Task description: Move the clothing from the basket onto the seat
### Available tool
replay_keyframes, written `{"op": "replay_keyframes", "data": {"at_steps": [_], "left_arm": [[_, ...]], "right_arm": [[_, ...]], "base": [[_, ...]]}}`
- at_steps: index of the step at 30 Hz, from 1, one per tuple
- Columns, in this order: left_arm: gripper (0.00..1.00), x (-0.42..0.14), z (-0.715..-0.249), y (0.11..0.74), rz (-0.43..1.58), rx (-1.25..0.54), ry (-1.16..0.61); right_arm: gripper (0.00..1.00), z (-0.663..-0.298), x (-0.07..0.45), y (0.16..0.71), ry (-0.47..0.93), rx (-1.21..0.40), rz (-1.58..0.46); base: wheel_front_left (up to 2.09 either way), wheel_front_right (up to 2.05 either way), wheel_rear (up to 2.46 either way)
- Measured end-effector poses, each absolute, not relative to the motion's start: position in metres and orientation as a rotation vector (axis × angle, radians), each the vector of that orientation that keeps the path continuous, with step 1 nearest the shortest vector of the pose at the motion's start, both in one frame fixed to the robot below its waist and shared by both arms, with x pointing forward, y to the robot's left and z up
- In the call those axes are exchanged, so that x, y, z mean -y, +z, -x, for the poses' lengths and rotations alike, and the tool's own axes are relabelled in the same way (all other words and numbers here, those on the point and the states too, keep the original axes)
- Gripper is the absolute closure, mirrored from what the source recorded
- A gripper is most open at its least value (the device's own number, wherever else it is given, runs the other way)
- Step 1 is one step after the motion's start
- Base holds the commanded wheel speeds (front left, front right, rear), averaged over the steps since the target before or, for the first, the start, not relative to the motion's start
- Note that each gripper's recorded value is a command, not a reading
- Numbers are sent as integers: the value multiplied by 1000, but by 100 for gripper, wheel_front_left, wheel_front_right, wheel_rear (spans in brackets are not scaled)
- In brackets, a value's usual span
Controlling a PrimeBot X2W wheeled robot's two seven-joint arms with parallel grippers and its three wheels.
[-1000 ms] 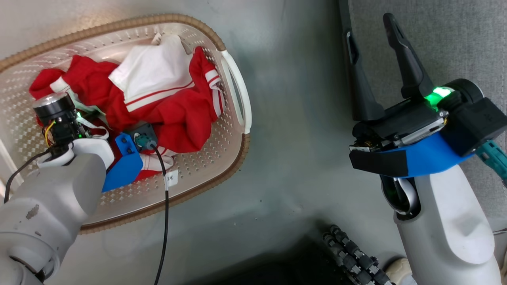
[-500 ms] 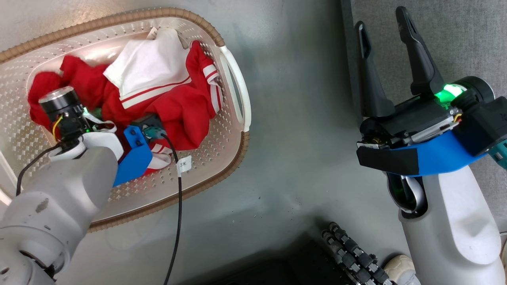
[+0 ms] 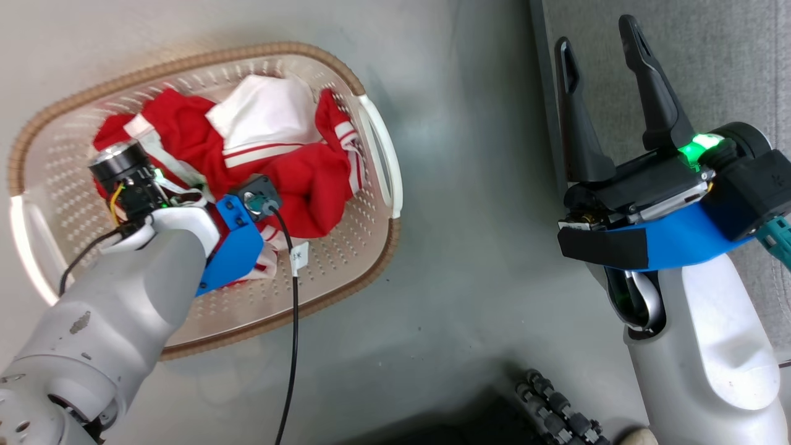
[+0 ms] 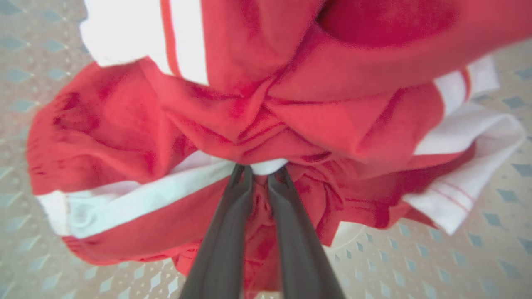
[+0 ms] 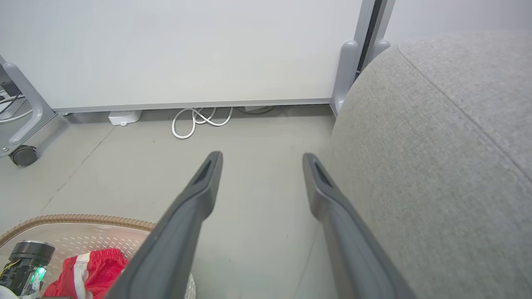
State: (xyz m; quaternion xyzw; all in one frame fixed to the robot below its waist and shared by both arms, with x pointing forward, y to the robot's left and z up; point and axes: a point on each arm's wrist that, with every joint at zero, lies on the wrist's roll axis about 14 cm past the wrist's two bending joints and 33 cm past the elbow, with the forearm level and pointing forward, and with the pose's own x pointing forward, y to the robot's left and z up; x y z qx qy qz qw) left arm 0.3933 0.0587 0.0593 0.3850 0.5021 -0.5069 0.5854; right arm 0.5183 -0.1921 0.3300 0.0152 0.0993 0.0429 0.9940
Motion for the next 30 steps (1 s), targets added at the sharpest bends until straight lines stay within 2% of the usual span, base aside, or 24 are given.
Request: {"op": "replay_keyframes", "data": {"at_steps": [12, 30], "left_arm": [[100, -46, -414, 122, -787, -1008, -1133], [100, -35, -458, 265, -545, -653, -916]], "right_arm": [[0, -519, 178, 375, 117, -116, -28], [0, -488, 156, 447, 152, -7, -29]], "base": [[0, 0, 0], [0, 0, 0]]}}
